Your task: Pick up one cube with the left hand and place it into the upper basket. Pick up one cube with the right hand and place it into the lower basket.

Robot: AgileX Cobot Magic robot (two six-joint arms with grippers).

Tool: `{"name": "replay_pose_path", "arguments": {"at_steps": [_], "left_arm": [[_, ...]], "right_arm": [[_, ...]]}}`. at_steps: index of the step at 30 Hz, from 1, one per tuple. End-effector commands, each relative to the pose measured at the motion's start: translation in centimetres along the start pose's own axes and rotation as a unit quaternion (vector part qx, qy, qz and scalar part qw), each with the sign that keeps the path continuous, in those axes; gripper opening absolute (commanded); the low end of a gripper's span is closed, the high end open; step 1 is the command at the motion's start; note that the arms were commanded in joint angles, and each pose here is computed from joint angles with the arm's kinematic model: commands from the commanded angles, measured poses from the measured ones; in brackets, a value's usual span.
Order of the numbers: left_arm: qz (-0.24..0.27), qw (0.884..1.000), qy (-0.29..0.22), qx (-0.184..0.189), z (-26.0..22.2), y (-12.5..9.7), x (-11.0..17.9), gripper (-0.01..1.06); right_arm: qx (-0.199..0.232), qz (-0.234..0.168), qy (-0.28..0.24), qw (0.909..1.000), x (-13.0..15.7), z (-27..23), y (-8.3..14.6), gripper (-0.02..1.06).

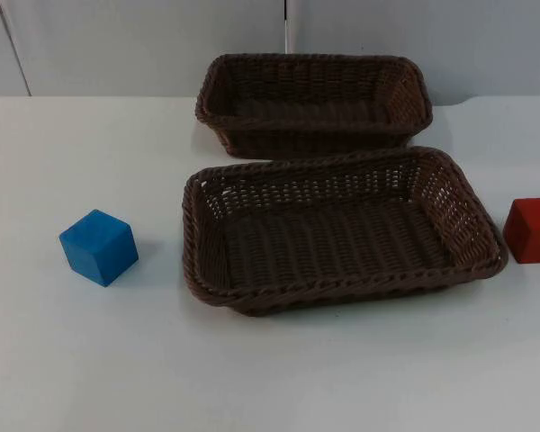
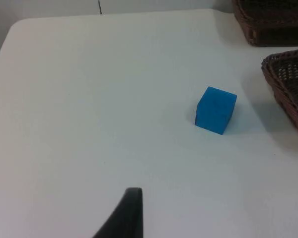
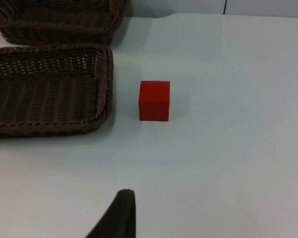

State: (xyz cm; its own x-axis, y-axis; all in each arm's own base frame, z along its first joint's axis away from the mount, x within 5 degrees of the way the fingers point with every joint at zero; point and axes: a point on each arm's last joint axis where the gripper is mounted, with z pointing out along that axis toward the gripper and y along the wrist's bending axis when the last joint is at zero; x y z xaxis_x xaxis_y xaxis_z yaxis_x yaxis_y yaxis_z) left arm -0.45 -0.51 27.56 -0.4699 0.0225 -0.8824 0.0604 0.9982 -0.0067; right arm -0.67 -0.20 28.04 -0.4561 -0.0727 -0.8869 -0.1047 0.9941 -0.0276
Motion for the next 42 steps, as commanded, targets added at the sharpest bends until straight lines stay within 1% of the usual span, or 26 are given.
{"name": "replay_pose_path", "arguments": {"at_steps": [1,9,13,20,22,28,31,35,42], "left_arm": [[-0.004,1.0,-0.002,0.004,-0.1,-0.1,-0.4,1.02],[-0.011,1.0,-0.002,0.013,0.2,-0.2,-1.8,1.02],[-0.013,1.0,0.015,0.015,0.8,-0.2,-2.1,1.02],[-0.015,1.0,0.02,0.016,1.3,-0.2,-2.5,1.02],[-0.015,0.999,0.029,0.016,1.6,-0.1,-2.6,1.02],[-0.009,1.0,0.021,0.016,2.3,-0.1,-3.4,1.02],[-0.015,0.999,0.024,0.024,2.8,-0.2,-3.7,1.02],[0.002,0.998,0.026,0.051,3.9,-0.6,-4.5,1.02],[-0.01,0.996,0.052,0.065,5.8,-0.7,-5.3,1.02]], "right_arm": [[0.005,0.001,-0.002,1.0,0.0,-0.1,0.0,1.05],[0.005,0.001,-0.002,1.0,0.0,-0.1,0.0,1.05],[0.005,0.001,-0.002,1.0,0.0,-0.1,0.0,1.05],[0.005,0.001,-0.002,1.0,0.0,-0.1,0.0,1.05],[0.005,0.001,-0.002,1.0,0.0,-0.1,0.0,1.05],[0.005,0.001,-0.002,1.0,0.0,-0.1,0.0,1.05],[0.005,0.001,-0.002,1.0,0.0,-0.1,0.0,1.05],[0.005,0.001,-0.002,1.0,0.0,-0.1,0.0,1.05],[0.005,0.001,-0.002,1.0,0.0,-0.1,0.0,1.05]]}}
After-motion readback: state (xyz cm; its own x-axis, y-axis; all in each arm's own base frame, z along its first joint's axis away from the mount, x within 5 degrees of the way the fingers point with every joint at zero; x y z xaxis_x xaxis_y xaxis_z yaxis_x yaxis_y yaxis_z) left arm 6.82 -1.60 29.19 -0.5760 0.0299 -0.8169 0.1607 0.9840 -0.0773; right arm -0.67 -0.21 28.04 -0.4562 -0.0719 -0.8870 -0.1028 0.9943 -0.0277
